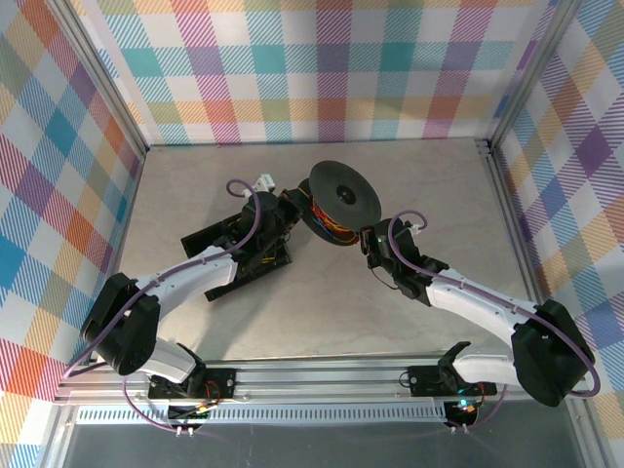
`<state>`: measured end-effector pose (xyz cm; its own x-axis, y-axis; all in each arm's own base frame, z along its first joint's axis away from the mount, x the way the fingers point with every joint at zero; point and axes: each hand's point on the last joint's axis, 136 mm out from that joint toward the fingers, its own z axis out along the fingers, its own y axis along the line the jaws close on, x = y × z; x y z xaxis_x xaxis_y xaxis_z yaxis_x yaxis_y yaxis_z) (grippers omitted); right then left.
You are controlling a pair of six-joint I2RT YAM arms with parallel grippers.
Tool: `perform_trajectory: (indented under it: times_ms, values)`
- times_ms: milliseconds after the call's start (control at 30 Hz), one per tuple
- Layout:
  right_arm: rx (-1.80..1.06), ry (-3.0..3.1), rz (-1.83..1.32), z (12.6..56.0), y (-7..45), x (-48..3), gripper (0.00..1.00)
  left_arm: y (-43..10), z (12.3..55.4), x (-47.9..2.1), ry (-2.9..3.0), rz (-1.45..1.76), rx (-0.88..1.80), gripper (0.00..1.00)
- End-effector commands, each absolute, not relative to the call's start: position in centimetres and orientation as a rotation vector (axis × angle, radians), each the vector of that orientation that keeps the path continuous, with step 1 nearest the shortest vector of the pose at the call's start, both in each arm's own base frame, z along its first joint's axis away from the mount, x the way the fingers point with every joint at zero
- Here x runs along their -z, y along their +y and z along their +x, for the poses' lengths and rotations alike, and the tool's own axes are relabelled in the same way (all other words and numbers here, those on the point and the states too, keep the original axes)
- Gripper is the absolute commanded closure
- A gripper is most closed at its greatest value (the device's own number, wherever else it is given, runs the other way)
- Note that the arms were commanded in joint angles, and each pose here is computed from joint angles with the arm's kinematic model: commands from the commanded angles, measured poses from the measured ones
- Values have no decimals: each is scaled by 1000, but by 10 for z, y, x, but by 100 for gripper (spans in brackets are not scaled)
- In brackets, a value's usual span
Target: Wrap the cables
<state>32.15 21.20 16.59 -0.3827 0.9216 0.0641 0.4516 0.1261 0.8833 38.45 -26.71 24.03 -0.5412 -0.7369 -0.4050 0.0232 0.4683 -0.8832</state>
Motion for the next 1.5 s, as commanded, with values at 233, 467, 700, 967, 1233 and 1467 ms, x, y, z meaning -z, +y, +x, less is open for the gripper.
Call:
perform_trajectory:
  times_ms: [233, 467, 700, 967, 1233, 1467]
  values:
    - [-1376, 1982, 1238, 307, 249, -189, 72, -307, 359, -297, 1736, -409, 1346, 100]
    - [-1135, 2163, 1052, 286, 231, -166, 60, -290, 363, -312, 1730, -429, 1274, 100]
    - [-1146, 2042, 627, 277, 221, -193, 29, -284, 368, -314, 1740, -440, 1254, 100]
    - [-1143, 1894, 63, 242, 227, -248, 4, -283, 377, -302, 1777, -441, 1235, 100]
    - [-1041, 1901, -154, 209, 208, -253, 1, -281, 380, -301, 1804, -413, 1231, 100]
    - [-782, 2005, -226, 192, 169, -241, 1, -266, 367, -314, 1881, -259, 1070, 100]
